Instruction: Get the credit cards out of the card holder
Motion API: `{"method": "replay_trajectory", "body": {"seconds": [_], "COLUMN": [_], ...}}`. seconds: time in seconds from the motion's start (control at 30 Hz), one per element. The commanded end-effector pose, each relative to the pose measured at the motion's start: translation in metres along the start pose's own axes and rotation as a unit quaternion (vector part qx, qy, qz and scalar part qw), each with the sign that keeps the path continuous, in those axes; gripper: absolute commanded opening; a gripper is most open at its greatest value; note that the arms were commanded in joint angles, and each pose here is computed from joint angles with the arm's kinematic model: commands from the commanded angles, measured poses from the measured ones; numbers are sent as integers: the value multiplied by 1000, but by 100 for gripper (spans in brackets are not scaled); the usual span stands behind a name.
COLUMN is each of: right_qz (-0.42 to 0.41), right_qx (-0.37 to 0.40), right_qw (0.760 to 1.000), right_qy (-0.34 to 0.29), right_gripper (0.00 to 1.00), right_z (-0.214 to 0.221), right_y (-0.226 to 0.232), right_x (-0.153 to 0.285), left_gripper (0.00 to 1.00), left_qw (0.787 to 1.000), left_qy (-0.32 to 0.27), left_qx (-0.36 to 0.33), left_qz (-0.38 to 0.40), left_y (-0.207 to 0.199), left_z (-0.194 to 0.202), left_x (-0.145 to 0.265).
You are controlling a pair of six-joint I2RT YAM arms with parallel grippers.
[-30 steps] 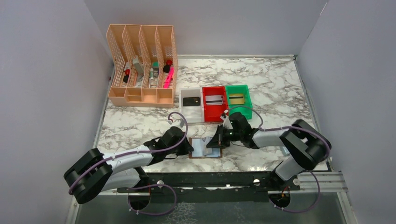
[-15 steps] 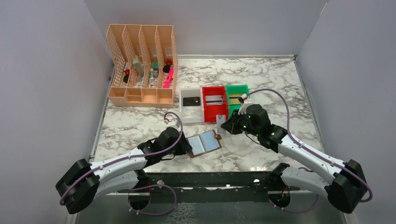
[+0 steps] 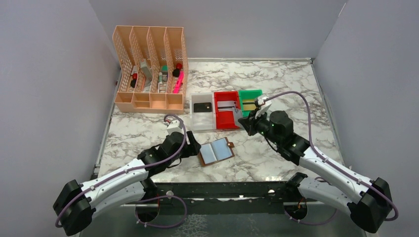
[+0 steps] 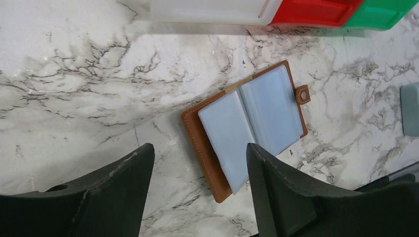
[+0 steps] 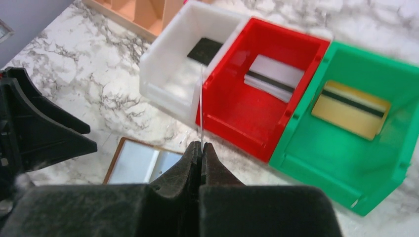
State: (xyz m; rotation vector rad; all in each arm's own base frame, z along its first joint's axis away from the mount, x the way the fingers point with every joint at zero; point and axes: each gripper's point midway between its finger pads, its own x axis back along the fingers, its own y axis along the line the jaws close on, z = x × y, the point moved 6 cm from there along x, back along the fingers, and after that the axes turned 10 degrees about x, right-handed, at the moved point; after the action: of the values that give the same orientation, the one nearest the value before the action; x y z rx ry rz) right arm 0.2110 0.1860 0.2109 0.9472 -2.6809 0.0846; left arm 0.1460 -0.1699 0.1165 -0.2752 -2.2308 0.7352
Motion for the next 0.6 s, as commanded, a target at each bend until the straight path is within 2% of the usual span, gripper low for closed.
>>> {"method": "replay_trajectory", "body": {"seconds": [0.0, 0.2, 0.43, 0.57], "right_qz": [-24, -1, 26, 17], "right_qx": [143, 224, 316, 381], "right_qw": [984, 969, 947, 924], "right_qy": [-106, -106, -60, 3], "right_gripper": [1, 1, 1, 1], "right_z": [-28, -39, -42, -29], "right_y": [-2, -12, -26, -33], "right_x": [-4, -21, -50, -79], "left_gripper": [74, 85, 93, 94], "left_qw": [999, 998, 998, 998], "left_qy": [-38, -48, -49, -48], "left_qx": [-11, -15, -7, -5], "left_qz": [-25, -44, -41, -43], "left_y": [3, 7, 8, 12], "left_z": [-13, -17, -16, -14], "left_x": [6, 9, 12, 12]}}
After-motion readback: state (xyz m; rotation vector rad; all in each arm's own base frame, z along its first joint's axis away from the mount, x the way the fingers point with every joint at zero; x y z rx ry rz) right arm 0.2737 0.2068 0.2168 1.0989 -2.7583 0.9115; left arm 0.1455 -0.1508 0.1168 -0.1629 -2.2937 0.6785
